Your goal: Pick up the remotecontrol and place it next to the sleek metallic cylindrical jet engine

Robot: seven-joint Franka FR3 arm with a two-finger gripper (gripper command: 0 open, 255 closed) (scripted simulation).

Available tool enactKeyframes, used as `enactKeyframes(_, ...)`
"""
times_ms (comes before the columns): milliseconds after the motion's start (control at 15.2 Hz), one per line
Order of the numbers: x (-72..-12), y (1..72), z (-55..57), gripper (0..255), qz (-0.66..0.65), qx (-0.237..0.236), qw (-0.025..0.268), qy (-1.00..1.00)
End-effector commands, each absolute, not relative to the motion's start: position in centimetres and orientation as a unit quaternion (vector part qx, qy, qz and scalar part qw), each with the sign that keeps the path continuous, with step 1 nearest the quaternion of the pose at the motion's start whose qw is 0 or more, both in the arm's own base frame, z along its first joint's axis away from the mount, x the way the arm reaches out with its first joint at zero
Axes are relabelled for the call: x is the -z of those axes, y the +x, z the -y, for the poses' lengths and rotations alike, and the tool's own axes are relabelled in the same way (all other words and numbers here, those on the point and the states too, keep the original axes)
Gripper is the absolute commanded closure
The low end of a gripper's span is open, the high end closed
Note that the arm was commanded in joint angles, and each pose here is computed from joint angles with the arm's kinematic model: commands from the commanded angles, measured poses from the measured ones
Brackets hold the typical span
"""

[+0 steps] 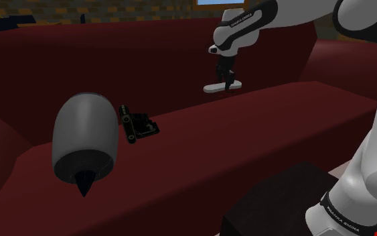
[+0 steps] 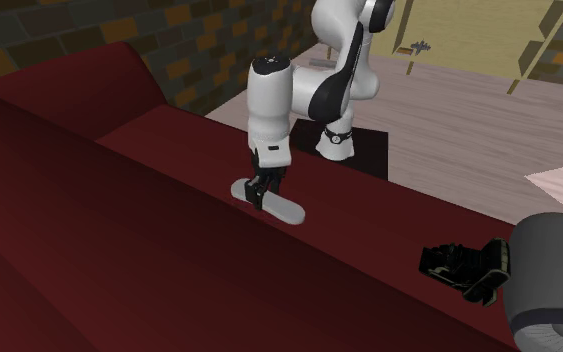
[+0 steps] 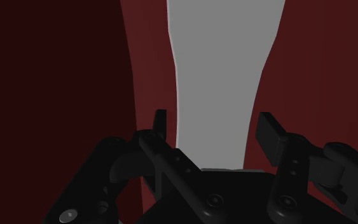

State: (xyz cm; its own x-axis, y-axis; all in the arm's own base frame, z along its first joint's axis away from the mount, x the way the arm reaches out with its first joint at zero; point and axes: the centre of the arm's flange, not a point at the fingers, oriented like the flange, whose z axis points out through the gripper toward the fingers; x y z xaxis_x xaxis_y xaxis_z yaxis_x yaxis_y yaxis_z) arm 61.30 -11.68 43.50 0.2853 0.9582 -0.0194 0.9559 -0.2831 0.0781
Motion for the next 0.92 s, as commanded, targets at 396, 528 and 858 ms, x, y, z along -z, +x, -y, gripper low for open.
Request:
enactKeyframes(396, -47.8, 61.3, 11.7, 255, -0.598, -0.016, 0.037, 0.801)
enactKeyframes(528, -48.8, 61.3, 11.7, 255, -0.598, -0.016, 0.037, 0.801)
enactKeyframes(858, -51.5, 61.3, 11.7, 255, -0.598, -0.016, 0.037, 0.801)
